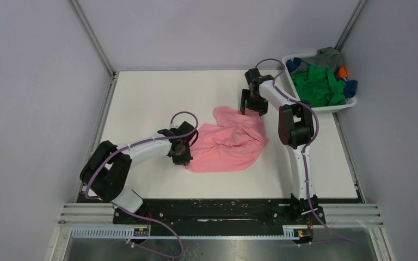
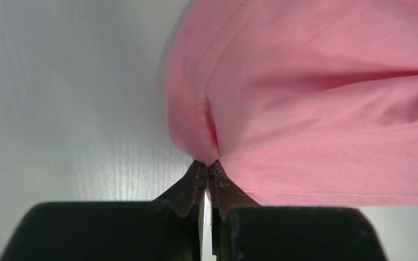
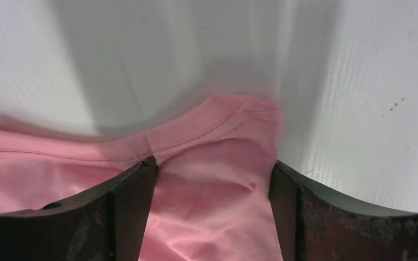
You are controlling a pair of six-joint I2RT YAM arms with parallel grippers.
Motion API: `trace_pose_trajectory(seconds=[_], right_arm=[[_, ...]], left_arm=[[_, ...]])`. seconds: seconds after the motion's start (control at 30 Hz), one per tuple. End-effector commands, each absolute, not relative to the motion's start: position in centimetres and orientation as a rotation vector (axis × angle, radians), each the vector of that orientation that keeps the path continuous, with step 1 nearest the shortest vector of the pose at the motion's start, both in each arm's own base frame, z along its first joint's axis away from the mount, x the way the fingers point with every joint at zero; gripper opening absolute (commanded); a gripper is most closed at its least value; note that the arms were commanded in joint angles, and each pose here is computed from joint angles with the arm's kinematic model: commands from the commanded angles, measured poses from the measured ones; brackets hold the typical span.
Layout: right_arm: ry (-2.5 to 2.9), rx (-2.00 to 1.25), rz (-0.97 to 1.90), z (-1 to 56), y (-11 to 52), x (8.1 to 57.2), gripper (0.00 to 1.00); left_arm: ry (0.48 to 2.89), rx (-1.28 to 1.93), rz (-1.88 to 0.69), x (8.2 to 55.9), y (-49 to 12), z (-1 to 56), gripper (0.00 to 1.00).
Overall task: Fold and stack the t-shirts
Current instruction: Flatten out the tshirt
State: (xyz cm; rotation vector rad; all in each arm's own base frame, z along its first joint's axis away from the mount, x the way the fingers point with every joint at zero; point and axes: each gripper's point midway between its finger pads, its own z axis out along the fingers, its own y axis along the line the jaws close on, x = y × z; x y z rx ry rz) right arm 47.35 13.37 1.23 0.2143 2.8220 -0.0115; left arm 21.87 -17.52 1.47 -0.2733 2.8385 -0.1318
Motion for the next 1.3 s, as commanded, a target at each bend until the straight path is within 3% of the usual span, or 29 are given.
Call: trace_pose_trajectory(seconds=[0.0, 0.03, 0.13, 0.2, 0.5, 0.77, 0.93, 1.1, 1.27], right_arm=[[2.895, 0.13, -0.018, 1.0, 15.2, 44.5, 0.76], [2.898, 0.126, -0.01, 0.9, 15.3, 44.2, 0.66], [2.855, 0.132, -0.015, 1.9, 14.9, 44.1, 0.19], [2.781, 0.133, -0.048, 4.0, 14.1, 44.7, 0.0], [2.254, 0.211, -0.096, 23.4, 8.5, 46.4, 0.0], [1.857, 0.245, -0.08, 39.5, 3.5, 39.0, 0.0], [1.639, 0.188, 0.079, 47.6, 3.8, 33.4, 0.0], [1.565, 0.115, 0.179, 51.0, 4.2, 28.1, 0.0], [1.755, 0.15, 0.111, 45.9, 3.2, 26.7, 0.0]], left_arm=[[2.794, -0.301, -0.119, 22.0, -16.8, 2.5, 0.0], [2.779, -0.301, -0.125, 22.2, -16.8, 2.9, 0.0], [2.711, -0.309, -0.158, 23.1, -16.8, 4.9, 0.0], [2.637, -0.323, -0.185, 24.1, -16.7, 6.9, 0.0], [2.054, -0.439, -0.249, 28.4, -11.8, 23.9, 0.0], [1.537, -0.522, -0.361, 25.3, -5.7, 39.3, 0.0], [1.316, -0.445, -0.496, 22.1, -4.6, 46.8, 0.0], [1.176, -0.356, -0.582, 19.8, -4.7, 51.7, 0.0], [1.257, -0.435, -0.475, 22.2, -4.2, 49.3, 0.0]])
